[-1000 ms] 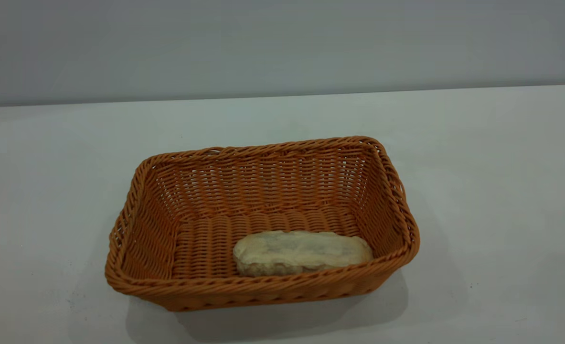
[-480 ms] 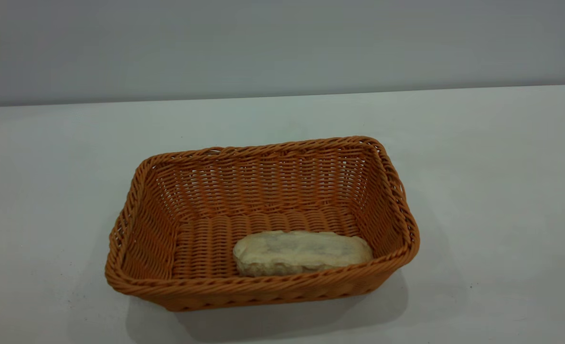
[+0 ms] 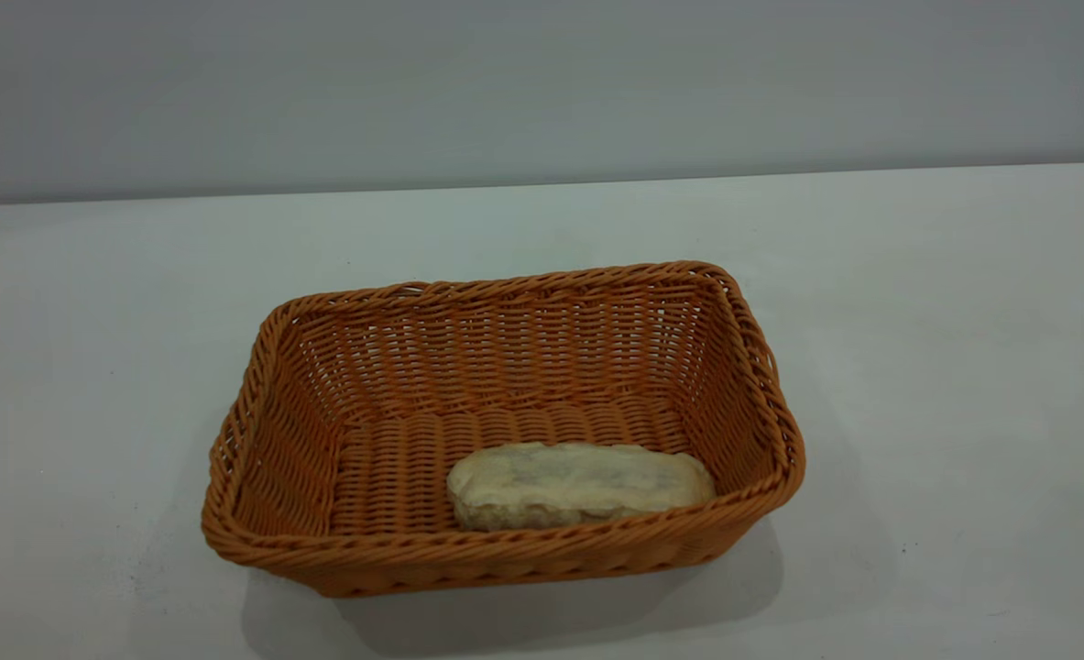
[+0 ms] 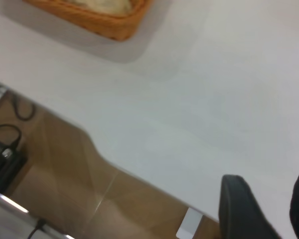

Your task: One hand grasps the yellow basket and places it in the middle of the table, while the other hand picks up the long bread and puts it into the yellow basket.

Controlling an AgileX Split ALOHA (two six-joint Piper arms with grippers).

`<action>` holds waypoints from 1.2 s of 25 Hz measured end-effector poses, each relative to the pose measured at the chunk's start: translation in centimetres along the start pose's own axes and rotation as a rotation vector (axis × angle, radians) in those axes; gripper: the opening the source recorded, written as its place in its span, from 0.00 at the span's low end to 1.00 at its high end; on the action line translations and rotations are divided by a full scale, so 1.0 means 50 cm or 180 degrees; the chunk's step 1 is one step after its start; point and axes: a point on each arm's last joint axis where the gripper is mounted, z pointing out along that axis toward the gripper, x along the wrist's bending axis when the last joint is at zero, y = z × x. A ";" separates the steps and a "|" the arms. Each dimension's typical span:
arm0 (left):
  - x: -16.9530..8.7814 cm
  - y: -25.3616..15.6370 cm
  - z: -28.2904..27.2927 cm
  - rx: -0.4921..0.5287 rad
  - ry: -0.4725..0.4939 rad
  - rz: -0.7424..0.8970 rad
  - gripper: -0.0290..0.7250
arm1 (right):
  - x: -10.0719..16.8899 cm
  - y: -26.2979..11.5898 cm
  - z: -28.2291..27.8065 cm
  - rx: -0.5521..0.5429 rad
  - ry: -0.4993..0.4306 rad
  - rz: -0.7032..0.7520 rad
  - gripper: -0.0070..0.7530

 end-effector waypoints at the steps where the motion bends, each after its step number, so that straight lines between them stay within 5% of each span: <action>1: 0.000 0.000 0.000 -0.0003 0.0000 0.0000 0.78 | -0.001 0.000 0.000 0.0000 -0.0017 0.0027 0.39; 30: 0.000 0.000 0.001 0.0001 0.0000 0.0000 0.78 | 0.001 0.009 0.000 -0.0169 0.0023 0.0136 0.39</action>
